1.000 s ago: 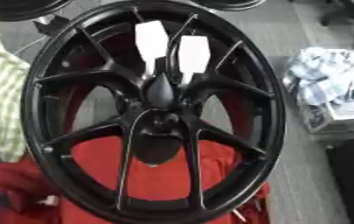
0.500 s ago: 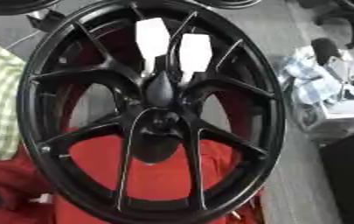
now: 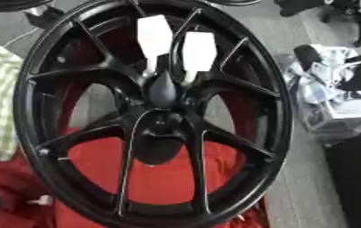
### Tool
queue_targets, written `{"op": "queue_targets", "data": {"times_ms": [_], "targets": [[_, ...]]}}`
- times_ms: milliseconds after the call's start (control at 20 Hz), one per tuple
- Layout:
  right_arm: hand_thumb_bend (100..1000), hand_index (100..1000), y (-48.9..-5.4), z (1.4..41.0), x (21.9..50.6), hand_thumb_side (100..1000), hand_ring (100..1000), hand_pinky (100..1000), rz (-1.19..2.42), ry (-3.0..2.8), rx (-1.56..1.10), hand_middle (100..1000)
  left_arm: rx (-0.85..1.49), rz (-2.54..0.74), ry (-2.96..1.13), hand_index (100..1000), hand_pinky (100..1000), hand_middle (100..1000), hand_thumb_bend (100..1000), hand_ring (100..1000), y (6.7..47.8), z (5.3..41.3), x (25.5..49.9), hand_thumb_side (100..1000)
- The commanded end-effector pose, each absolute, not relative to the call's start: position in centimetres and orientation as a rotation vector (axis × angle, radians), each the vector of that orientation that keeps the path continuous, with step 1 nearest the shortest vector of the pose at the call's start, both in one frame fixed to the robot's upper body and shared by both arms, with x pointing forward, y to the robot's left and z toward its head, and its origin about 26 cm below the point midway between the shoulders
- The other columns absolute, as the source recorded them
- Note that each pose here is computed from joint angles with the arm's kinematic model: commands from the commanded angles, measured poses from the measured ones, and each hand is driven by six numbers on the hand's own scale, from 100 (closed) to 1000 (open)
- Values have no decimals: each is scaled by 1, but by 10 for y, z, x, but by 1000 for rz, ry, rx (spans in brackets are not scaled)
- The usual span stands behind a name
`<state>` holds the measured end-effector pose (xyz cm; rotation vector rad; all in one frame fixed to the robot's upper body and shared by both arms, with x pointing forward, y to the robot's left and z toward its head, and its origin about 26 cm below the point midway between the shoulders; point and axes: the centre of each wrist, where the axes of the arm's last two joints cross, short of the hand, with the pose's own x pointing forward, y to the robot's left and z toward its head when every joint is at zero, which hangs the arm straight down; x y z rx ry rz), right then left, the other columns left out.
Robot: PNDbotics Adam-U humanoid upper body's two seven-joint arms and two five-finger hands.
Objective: Pull the pin out of the wheel hub.
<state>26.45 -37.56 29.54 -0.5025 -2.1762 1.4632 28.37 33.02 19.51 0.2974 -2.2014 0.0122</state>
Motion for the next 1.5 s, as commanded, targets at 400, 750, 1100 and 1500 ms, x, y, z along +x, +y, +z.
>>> {"op": "queue_targets", "data": {"times_ms": [400, 750, 1100, 1500], "targets": [[100, 841, -367, 309, 266, 199, 899, 934, 1544, -2118, -504, 884, 282, -27, -2254, 727, 544, 562, 100, 632, 327, 210, 285, 746], [100, 855, -360, 308, 269, 198, 911, 936, 1552, -2069, -505, 903, 273, -22, -2256, 727, 544, 561, 100, 632, 326, 210, 285, 745], [100, 876, -357, 307, 270, 198, 914, 936, 1515, -2042, -521, 915, 269, -20, -2253, 727, 545, 561, 100, 632, 325, 210, 285, 746], [100, 887, -350, 308, 273, 202, 919, 934, 1497, -1968, -563, 921, 265, -20, -2255, 727, 545, 561, 100, 632, 324, 210, 286, 747]]}}
